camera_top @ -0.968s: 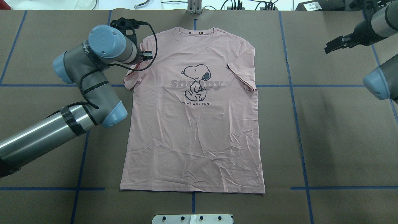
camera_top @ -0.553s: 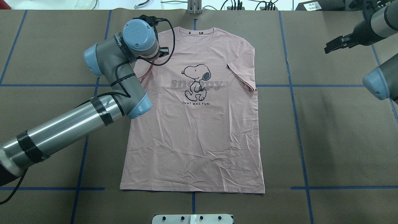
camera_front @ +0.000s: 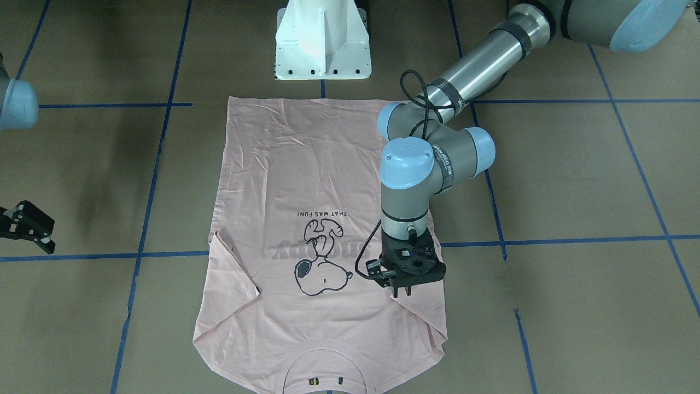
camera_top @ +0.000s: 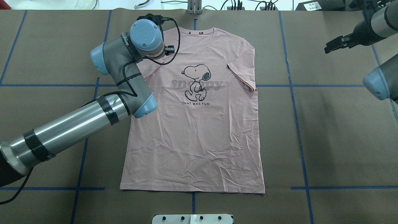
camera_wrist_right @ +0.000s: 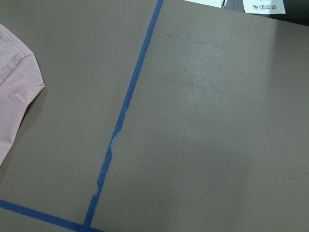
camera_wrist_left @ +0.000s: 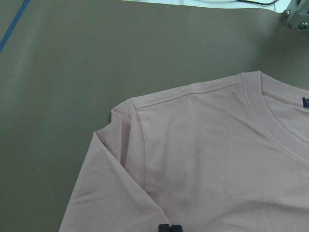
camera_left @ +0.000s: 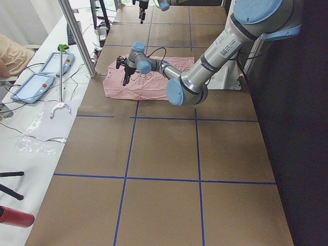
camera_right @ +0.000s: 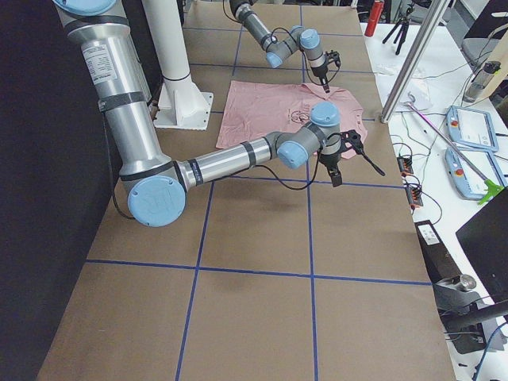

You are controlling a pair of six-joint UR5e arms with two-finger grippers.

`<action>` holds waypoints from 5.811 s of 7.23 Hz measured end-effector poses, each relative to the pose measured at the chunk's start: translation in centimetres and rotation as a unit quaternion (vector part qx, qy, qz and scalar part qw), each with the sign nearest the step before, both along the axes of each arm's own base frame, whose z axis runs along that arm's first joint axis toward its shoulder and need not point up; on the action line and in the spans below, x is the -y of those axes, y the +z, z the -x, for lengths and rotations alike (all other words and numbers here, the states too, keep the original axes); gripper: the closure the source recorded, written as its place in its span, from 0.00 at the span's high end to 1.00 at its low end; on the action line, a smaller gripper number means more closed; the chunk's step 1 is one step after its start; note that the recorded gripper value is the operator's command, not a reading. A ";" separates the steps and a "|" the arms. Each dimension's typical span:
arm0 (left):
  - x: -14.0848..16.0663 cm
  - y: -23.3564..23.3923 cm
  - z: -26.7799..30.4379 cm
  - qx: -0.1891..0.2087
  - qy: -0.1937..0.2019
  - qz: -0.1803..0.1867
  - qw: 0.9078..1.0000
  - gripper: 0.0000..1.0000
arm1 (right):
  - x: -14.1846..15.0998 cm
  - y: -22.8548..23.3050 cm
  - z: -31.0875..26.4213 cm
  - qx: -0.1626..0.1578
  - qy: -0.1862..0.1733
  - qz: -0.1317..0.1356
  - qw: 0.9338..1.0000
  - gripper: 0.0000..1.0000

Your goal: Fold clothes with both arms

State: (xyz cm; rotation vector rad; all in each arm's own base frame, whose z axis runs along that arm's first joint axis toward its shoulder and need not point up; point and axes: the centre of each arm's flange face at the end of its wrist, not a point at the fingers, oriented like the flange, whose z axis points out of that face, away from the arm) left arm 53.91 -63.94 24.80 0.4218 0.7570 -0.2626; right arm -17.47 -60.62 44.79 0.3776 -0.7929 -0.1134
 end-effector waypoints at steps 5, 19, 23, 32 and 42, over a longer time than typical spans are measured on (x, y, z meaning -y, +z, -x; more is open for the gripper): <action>-13.3 -1.9 7.9 -0.087 0.089 -0.063 0.990 1.00 | -9.1 -5.0 5.8 0.061 0.052 0.071 0.994 0.99; -43.3 11.9 6.7 -0.076 0.107 0.096 0.987 0.42 | -41.4 -11.4 25.7 0.102 0.139 0.171 0.970 0.74; -43.6 12.0 6.4 -0.075 0.111 0.097 0.986 0.41 | -41.4 -11.4 25.7 0.102 0.141 0.171 0.970 0.74; -44.3 12.2 5.5 -0.073 0.119 0.099 0.985 0.00 | -41.5 -11.3 25.7 0.100 0.140 0.171 0.970 0.74; -44.6 10.2 5.3 -0.092 0.125 0.095 0.983 0.00 | -45.6 -7.7 29.5 0.062 0.182 0.187 0.963 0.49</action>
